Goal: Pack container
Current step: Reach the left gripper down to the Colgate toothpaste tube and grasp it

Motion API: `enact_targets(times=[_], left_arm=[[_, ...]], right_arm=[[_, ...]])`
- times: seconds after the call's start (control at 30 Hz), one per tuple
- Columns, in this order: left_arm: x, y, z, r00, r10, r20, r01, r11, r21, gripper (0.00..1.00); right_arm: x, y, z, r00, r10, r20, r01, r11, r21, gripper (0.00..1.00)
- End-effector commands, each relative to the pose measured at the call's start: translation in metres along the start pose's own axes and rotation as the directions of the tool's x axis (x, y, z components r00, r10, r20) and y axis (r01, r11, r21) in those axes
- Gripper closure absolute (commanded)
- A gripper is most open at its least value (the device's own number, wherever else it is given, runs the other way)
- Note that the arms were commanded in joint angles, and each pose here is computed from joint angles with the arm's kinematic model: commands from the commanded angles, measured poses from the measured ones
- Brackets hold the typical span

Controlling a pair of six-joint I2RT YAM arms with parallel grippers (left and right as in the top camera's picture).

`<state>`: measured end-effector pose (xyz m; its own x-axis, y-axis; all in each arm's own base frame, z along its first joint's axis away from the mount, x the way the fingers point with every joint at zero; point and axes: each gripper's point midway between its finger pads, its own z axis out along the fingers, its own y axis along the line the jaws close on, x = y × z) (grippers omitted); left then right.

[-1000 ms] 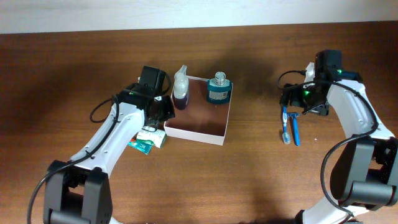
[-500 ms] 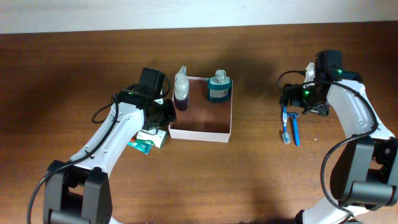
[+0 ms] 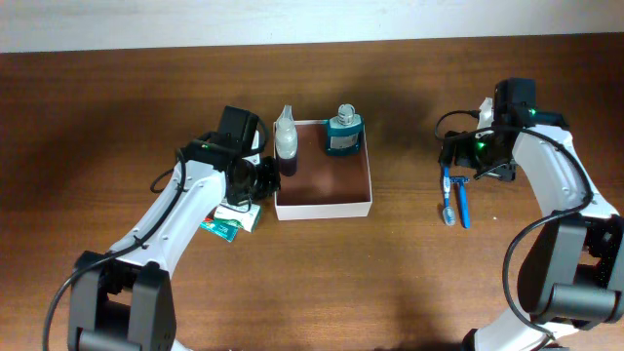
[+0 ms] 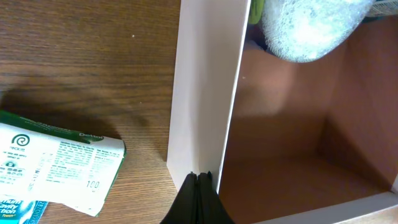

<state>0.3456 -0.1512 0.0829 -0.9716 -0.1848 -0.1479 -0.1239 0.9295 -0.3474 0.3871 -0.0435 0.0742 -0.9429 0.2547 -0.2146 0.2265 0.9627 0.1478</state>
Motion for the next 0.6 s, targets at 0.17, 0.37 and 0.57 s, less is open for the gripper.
enact_targets(times=[0.17, 0.37, 0.57], left_arm=[[-0.017, 0.034, -0.002, 0.996, -0.023, 0.081, 0.035, 0.989, -0.145, 0.99], [-0.047, 0.082, -0.017, 0.975, -0.15, 0.161, 0.175, 0.972, -0.155, 0.99], [-0.049, 0.109, -0.027, 0.956, -0.257, 0.144, 0.274, 0.955, -0.112, 0.99]], right_arm=[[-0.006, 0.001, -0.01, 0.999, -0.011, 0.033, 0.011, 1.0, 0.003, 0.01], [-0.006, 0.001, -0.01, 0.999, -0.011, 0.033, 0.011, 1.0, 0.003, 0.01], [-0.006, 0.001, -0.01, 0.999, -0.011, 0.033, 0.011, 1.0, 0.003, 0.01]])
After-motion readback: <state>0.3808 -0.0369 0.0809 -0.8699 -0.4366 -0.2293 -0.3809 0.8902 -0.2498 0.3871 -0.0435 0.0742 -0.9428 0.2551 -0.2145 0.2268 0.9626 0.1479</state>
